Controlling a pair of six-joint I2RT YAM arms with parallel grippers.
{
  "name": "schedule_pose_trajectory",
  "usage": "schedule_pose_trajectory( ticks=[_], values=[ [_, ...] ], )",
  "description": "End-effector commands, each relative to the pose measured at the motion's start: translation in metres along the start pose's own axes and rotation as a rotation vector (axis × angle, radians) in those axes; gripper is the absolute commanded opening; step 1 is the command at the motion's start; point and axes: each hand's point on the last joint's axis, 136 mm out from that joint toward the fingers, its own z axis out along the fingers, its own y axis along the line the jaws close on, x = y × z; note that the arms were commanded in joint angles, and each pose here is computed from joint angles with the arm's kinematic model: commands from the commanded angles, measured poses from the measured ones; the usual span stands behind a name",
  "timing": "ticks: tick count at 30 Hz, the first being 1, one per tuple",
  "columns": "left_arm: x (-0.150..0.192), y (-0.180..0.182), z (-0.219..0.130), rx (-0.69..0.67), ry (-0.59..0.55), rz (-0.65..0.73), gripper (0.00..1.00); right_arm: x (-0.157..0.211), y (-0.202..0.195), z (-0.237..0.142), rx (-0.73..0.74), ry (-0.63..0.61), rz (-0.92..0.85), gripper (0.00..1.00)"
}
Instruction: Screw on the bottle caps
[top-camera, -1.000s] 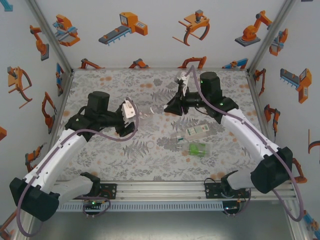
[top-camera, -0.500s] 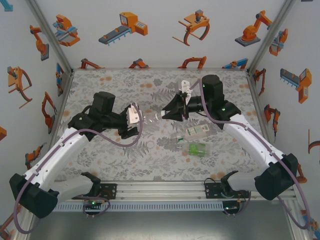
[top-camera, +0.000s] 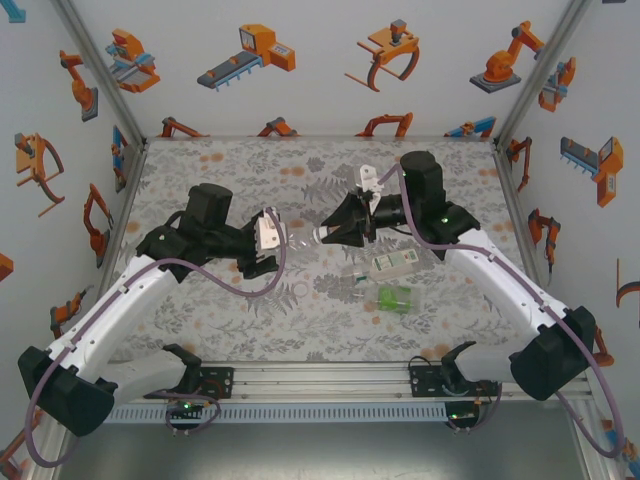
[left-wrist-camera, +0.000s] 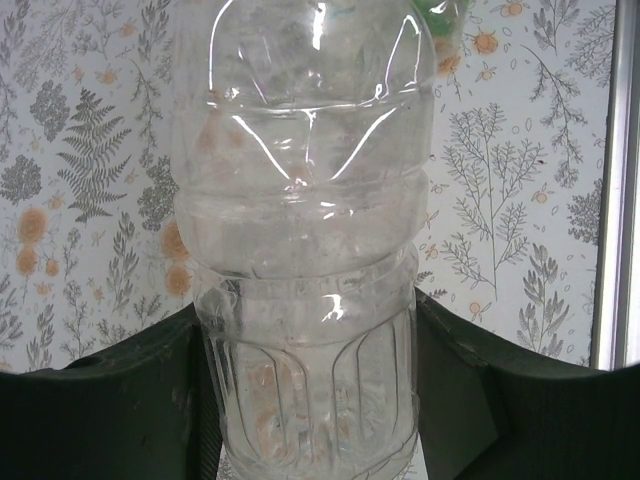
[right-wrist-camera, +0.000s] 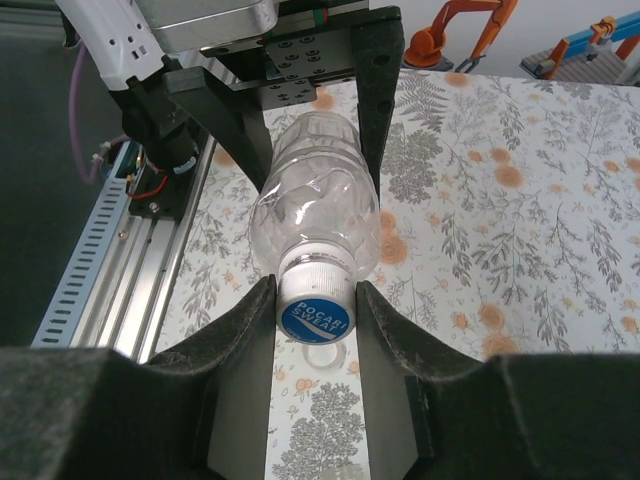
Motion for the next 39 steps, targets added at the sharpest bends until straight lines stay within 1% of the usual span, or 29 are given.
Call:
schedule_pose_trajectory(
  ticks=[1,6,12,15,18,19,22,26,29,31,33,34,36,38,39],
  values=[
    [-0.029,-0.002,-0.011,0.012,-0.088,0.091,0.0,-0.01,0.016,0.001,-0.054,-0.012,-0.065,0.0],
    [-0.033,-0.006,-0.01,0.04,-0.101,0.091,0.0,-0.007,0.03,0.004,-0.111,0.002,-0.078,0.0],
    [-0.034,-0.009,-0.008,0.074,-0.092,0.073,0.0,0.001,0.038,0.007,-0.105,0.052,-0.137,0.0],
    [-0.034,-0.006,-0.007,0.067,-0.088,0.052,0.0,0.004,0.035,0.009,-0.089,0.067,-0.112,0.0],
    [-0.034,-0.004,-0.007,0.054,-0.089,0.047,0.0,0.003,0.034,0.009,-0.071,0.05,-0.039,0.0],
    [-0.033,-0.004,-0.006,0.048,-0.087,0.049,0.0,0.003,0.031,0.01,-0.055,0.045,0.016,0.0],
    [-0.031,-0.002,-0.006,0.035,-0.079,0.051,0.0,0.005,0.017,0.013,0.009,0.052,0.268,0.0],
    [-0.031,-0.001,-0.006,0.023,-0.081,0.057,0.0,0.018,0.0,0.012,0.13,0.066,0.658,0.0],
    [-0.031,0.001,-0.006,0.009,-0.09,0.06,0.0,0.023,-0.004,0.009,0.189,0.036,0.931,0.0],
    [-0.032,0.003,-0.005,-0.001,-0.097,0.059,0.0,0.034,-0.009,0.008,0.245,0.029,1.153,0.0],
    [-0.034,0.006,-0.005,-0.017,-0.102,0.059,0.0,0.053,-0.011,0.008,0.299,0.053,1.385,0.0],
    [-0.034,0.008,-0.005,-0.024,-0.103,0.058,0.0,0.059,-0.011,0.009,0.311,0.055,1.467,0.0],
    [-0.035,0.01,-0.005,-0.041,-0.109,0.057,0.0,0.069,-0.011,0.006,0.363,0.011,1.638,0.0],
    [-0.036,0.013,-0.006,-0.055,-0.114,0.056,0.0,0.073,-0.013,0.002,0.395,-0.061,1.744,0.0],
    [-0.037,0.013,-0.006,-0.059,-0.117,0.055,0.0,0.082,-0.012,-0.001,0.43,-0.072,1.824,0.0]
  ],
)
